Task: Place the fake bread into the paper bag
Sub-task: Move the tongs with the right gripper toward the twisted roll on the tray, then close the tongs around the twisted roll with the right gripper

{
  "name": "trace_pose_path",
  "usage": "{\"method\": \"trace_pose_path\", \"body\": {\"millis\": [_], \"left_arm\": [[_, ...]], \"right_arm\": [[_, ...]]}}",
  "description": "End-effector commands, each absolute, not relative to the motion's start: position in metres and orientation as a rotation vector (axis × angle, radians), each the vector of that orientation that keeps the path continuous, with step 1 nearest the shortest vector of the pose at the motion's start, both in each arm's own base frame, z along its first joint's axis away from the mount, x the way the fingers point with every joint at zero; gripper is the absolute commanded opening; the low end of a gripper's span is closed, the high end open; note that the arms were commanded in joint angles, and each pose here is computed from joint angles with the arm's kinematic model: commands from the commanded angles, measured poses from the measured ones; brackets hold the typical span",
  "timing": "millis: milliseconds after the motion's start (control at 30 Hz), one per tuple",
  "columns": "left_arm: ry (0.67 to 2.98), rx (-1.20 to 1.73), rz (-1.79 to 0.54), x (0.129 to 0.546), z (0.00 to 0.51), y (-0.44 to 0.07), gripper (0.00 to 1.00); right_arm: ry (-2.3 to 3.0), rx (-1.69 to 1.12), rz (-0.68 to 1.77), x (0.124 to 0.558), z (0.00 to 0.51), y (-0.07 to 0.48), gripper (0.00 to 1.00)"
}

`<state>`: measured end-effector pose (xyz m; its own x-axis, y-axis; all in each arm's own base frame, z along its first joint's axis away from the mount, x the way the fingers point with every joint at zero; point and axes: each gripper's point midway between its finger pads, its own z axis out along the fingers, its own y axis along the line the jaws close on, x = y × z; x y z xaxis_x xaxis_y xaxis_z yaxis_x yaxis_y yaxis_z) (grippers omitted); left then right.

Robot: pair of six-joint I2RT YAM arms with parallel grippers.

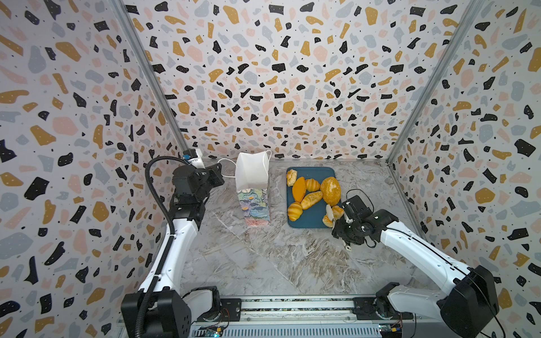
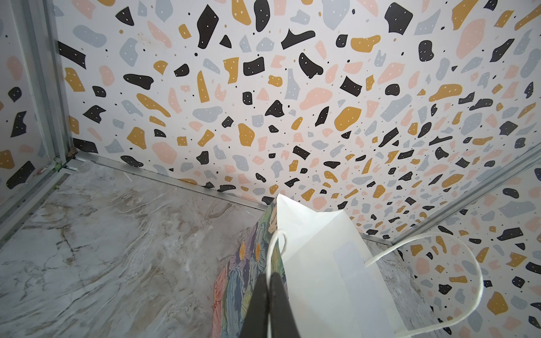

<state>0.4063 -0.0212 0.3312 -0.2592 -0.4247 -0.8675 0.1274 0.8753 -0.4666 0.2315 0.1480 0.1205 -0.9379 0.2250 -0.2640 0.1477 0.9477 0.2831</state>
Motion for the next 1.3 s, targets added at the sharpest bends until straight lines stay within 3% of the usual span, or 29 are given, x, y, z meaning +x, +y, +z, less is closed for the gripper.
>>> {"method": "trace_pose_path", "body": {"millis": [0, 1267], "left_arm": [[1.706, -0.21, -0.566, 0.404, 0.343, -0.024, 0.0], [1.718, -0.212, -0.628, 0.408, 0.336, -0.034, 0.0]], "right_arm": [[2.763, 0.294, 0.391, 0.237, 0.124, 0.154, 0.62], [2.84, 0.192, 0.263, 0.263, 0.093, 0.17, 0.62]]}}
